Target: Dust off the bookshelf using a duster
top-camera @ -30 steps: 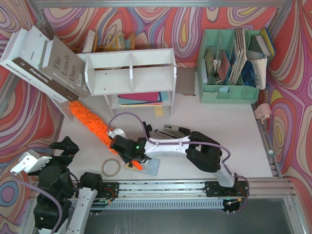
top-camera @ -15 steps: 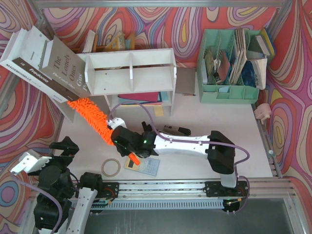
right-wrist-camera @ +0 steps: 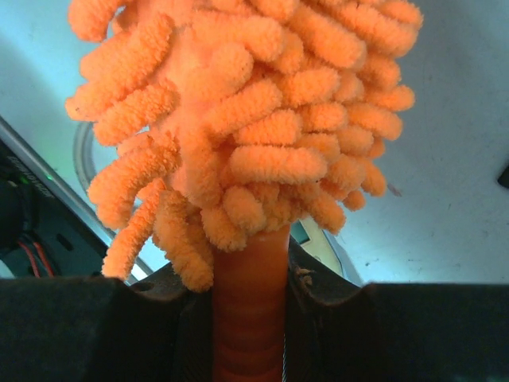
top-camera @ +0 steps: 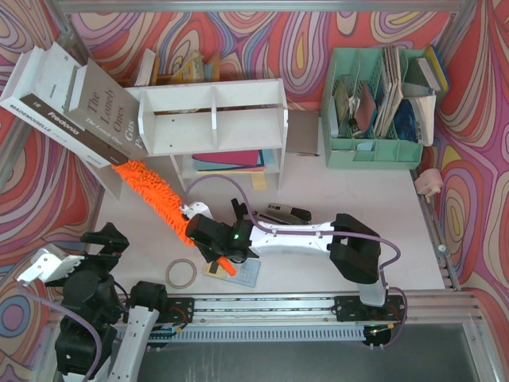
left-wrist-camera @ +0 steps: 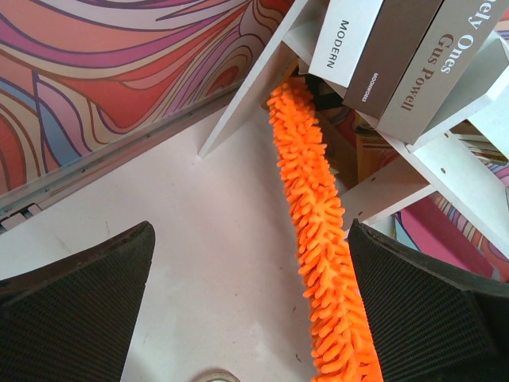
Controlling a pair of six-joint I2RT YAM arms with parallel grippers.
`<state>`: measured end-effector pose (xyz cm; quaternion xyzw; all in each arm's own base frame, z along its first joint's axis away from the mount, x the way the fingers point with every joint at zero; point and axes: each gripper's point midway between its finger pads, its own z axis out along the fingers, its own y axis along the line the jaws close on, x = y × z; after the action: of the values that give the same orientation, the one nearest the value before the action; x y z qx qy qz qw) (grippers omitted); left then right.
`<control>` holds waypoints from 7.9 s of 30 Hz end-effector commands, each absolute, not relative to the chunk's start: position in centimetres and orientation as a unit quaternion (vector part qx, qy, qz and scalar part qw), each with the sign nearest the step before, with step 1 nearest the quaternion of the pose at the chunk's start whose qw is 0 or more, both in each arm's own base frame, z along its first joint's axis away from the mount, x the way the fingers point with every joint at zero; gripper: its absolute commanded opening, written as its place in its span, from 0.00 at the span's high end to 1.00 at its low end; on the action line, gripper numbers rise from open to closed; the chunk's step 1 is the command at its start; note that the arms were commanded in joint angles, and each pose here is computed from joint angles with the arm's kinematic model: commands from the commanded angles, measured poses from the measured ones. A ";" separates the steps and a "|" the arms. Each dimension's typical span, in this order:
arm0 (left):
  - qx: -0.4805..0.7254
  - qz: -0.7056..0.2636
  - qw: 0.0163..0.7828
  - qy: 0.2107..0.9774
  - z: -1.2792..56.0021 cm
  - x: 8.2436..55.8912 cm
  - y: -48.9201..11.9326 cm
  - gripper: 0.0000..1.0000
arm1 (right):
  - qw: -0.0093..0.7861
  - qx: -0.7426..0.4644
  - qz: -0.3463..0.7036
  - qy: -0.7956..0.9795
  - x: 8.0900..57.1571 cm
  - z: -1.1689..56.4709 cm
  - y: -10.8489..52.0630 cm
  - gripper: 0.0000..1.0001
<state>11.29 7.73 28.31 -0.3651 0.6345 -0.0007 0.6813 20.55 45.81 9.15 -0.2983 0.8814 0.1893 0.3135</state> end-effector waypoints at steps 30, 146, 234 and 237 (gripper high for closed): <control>-0.361 0.001 0.688 0.630 28.5 11.5 7.8 0.02 | 0.358 -0.239 0.178 0.885 19.2 13.4 39.0 1.00; -0.362 0.001 0.686 0.631 28.4 11.4 7.7 0.01 | 0.304 -0.070 0.167 0.935 13.0 11.1 25.1 1.00; -0.360 -0.001 0.685 0.634 28.3 11.5 7.6 0.01 | 0.349 -0.146 0.206 0.902 15.8 12.3 33.5 1.00; -0.359 0.000 0.685 0.634 28.3 11.5 7.6 0.02 | 0.343 -0.169 0.215 0.899 15.8 12.0 34.9 1.00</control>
<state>11.44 7.57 28.38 -0.3629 0.6345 -0.0054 0.6824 14.31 30.91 9.10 -0.1445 0.9291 0.1612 0.2998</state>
